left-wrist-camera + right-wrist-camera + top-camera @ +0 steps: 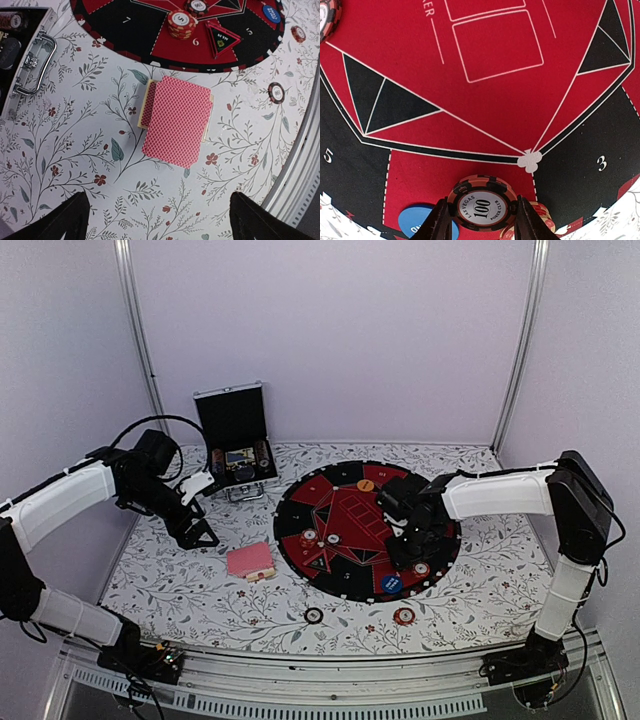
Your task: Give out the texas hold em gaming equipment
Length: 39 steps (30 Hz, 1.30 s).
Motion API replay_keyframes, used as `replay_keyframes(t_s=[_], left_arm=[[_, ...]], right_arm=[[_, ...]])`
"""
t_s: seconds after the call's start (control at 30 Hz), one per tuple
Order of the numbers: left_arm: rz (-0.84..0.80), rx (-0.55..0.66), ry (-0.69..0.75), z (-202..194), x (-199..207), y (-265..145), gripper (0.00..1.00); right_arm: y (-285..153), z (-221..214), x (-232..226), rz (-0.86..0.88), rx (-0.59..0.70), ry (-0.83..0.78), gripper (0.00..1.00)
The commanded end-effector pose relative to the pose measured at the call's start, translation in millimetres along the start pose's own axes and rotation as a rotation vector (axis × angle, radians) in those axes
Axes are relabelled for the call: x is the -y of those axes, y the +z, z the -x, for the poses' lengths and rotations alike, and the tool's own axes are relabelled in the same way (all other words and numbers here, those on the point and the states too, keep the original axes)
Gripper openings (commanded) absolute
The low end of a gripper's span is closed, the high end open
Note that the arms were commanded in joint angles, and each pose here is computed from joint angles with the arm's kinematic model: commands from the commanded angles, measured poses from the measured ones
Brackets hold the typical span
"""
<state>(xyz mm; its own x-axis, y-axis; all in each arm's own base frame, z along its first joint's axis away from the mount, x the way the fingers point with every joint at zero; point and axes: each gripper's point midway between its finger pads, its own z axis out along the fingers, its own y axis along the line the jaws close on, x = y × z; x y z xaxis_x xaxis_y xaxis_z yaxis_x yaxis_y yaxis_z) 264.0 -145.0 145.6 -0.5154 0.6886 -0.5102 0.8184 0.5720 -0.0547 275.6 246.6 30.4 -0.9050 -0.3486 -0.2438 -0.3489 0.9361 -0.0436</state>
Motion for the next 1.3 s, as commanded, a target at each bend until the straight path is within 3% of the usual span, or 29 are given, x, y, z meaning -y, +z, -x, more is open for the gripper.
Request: replay_keyframes(t_s=[0.0, 0.13, 0.23, 0.4, 0.53, 0.93, 1.27], left_arm=[[-0.006, 0.029, 0.033, 11.7, 3.3, -3.1, 1.00], [-0.001, 0.027, 0.035, 12.0, 3.0, -3.5, 1.00], [0.002, 0.025, 0.034, 12.2, 2.0, -4.0, 1.00], [0.002, 0.026, 0.032, 13.7, 2.4, -4.6, 1.00], [0.005, 0.025, 0.033, 13.6, 2.5, -5.0, 1.00], [-0.004, 0.029, 0.030, 12.8, 5.2, -6.1, 1.00], [-0.042, 0.040, 0.068, 10.6, 17.0, 8.3, 1.00]], right_arm=[[0.9, -5.9, 4.1, -0.004, -0.022, -0.010, 0.38], [-1.7, -4.2, 4.3, -0.007, -0.023, -0.013, 0.58], [-12.6, 3.8, 3.4, -0.007, -0.006, -0.025, 0.67], [-33.4, 29.8, -2.5, 0.007, 0.054, -0.035, 0.71], [-32.5, 44.5, -10.3, 0.022, 0.070, -0.046, 0.67], [7.0, 45.0, -12.4, 0.038, 0.016, -0.059, 0.41], [15.7, 21.1, -7.8, 0.045, -0.023, -0.057, 0.35]])
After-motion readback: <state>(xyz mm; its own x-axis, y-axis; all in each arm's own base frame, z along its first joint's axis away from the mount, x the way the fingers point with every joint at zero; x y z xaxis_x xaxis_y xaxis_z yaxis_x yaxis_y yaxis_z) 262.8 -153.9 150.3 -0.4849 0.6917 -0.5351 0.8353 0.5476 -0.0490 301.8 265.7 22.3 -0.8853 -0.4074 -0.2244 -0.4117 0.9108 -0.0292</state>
